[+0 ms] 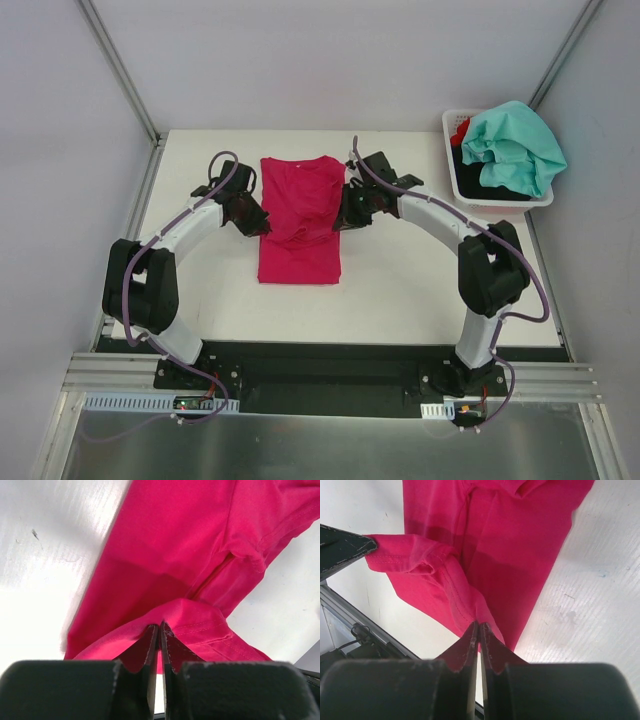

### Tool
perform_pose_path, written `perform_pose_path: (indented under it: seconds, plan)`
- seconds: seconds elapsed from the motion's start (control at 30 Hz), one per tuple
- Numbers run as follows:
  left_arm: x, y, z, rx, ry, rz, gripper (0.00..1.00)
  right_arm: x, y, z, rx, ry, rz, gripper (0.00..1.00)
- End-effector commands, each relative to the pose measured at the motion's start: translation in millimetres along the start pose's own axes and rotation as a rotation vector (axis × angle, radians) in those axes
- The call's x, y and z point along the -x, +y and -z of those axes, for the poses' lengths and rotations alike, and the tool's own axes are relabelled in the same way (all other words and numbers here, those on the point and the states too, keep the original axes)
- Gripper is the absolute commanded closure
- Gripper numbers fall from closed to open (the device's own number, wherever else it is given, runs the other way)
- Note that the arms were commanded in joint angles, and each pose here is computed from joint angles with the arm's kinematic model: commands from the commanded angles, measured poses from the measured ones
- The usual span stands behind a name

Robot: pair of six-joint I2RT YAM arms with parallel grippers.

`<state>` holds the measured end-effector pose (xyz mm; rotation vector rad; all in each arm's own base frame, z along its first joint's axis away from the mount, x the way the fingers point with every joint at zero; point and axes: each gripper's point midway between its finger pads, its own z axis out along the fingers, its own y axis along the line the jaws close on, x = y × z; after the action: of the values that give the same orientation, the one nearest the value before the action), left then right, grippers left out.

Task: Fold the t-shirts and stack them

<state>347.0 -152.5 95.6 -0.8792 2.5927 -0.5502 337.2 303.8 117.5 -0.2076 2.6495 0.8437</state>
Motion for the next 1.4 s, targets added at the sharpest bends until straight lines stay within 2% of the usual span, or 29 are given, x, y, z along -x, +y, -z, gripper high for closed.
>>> perform_pose_path:
  seconds: [0.0,0.2,0.33,0.77,0.87,0.9,0.97,1.0,1.1,1.37]
  plan:
    - [9,-1,1,-0.014,-0.022,-0.009,0.94,16,7,6,0.029,-0.024,0.019,0.93]
    - [14,0,2,-0.014,-0.035,-0.002,0.91,21,3,5,0.026,-0.024,0.031,0.92]
    - [17,1,4,-0.015,-0.045,0.004,0.95,25,-1,3,0.018,-0.025,0.034,0.92]
    - [14,0,14,-0.043,-0.044,0.015,0.94,40,-1,-14,0.025,-0.004,0.038,0.89]
    - [12,1,16,-0.047,-0.041,0.015,0.94,43,0,-18,0.024,-0.003,0.041,0.82]
    - [11,1,16,-0.049,-0.038,0.016,0.94,46,1,-18,0.026,-0.007,0.042,0.74]
    - [10,2,18,-0.050,-0.037,0.016,0.94,50,4,-15,0.017,-0.018,0.054,0.66]
    - [9,2,18,-0.051,-0.038,0.016,0.94,49,3,-14,0.009,-0.013,0.055,0.56]
    - [8,4,19,-0.050,-0.039,0.021,0.94,54,8,-8,0.001,-0.028,0.077,0.47]
    - [-5,5,-10,-0.066,0.021,0.033,0.93,52,12,13,-0.006,-0.049,0.087,0.46]
